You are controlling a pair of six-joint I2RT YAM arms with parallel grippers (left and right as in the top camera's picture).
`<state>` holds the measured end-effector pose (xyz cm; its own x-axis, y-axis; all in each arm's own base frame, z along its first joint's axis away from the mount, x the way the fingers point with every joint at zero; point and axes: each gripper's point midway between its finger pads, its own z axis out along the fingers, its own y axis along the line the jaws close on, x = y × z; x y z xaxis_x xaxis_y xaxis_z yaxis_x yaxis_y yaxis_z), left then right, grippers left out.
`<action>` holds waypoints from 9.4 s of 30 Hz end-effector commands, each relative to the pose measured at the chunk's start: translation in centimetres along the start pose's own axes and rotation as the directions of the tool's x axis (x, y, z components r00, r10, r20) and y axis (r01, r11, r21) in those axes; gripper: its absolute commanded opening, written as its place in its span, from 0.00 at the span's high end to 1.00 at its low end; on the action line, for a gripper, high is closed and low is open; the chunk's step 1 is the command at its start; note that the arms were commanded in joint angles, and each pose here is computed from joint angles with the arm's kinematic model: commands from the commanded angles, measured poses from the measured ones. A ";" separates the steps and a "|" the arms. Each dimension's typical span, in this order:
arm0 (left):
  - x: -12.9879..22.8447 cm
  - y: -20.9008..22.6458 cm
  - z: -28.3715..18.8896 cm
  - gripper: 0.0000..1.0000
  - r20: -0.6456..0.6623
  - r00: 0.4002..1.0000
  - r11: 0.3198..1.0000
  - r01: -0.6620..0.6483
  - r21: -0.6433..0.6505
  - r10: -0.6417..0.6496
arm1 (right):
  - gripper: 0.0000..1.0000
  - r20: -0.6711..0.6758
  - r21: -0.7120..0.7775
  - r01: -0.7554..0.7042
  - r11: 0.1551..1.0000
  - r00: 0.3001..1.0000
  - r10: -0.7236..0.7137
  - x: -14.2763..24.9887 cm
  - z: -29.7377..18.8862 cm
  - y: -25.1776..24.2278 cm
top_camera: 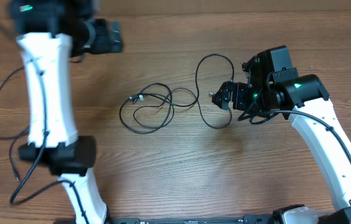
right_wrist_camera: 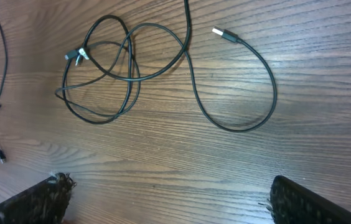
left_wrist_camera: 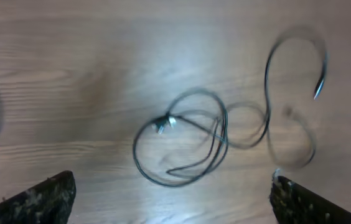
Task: Untangle cables
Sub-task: 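Move the left gripper back to the remaining cable pile, then grasp a cable with the left gripper and pull it to the left side, then move the left gripper back to the last cable at center, then grasp the last cable with the left gripper and drag it leftward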
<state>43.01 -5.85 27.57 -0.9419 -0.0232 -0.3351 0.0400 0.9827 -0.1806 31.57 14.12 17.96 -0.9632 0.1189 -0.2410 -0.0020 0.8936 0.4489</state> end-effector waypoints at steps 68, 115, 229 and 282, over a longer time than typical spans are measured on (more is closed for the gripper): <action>16.4 -1.2 19.5 0.36 -0.338 0.937 0.996 -0.092 0.013 0.091 | 0.00 0.029 0.103 -0.001 0.995 1.000 -0.002 -0.5 -0.2 -1.7; -0.3 -3.8 -24.1 0.96 0.674 0.720 0.983 -0.065 -0.172 0.165 | 0.00 0.045 0.097 0.004 0.995 0.999 -0.009 -0.9 -0.2 -1.5; 3.9 -6.3 14.6 0.41 -0.232 0.944 0.963 0.193 -0.187 -0.234 | 0.00 0.036 0.116 -0.001 0.993 0.999 -0.003 -0.6 -0.2 -1.9; -1.1 10.0 -5.0 0.96 0.356 0.885 0.812 0.432 -0.392 -0.299 | 0.00 0.034 0.121 -0.002 0.993 0.999 -0.003 -0.6 -0.2 -2.0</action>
<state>44.00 -0.50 27.75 -0.8012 -0.3447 -0.4892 -0.4000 0.9165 0.0093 31.72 12.20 17.17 -0.9574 0.1333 -0.2563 0.0372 0.9367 0.3481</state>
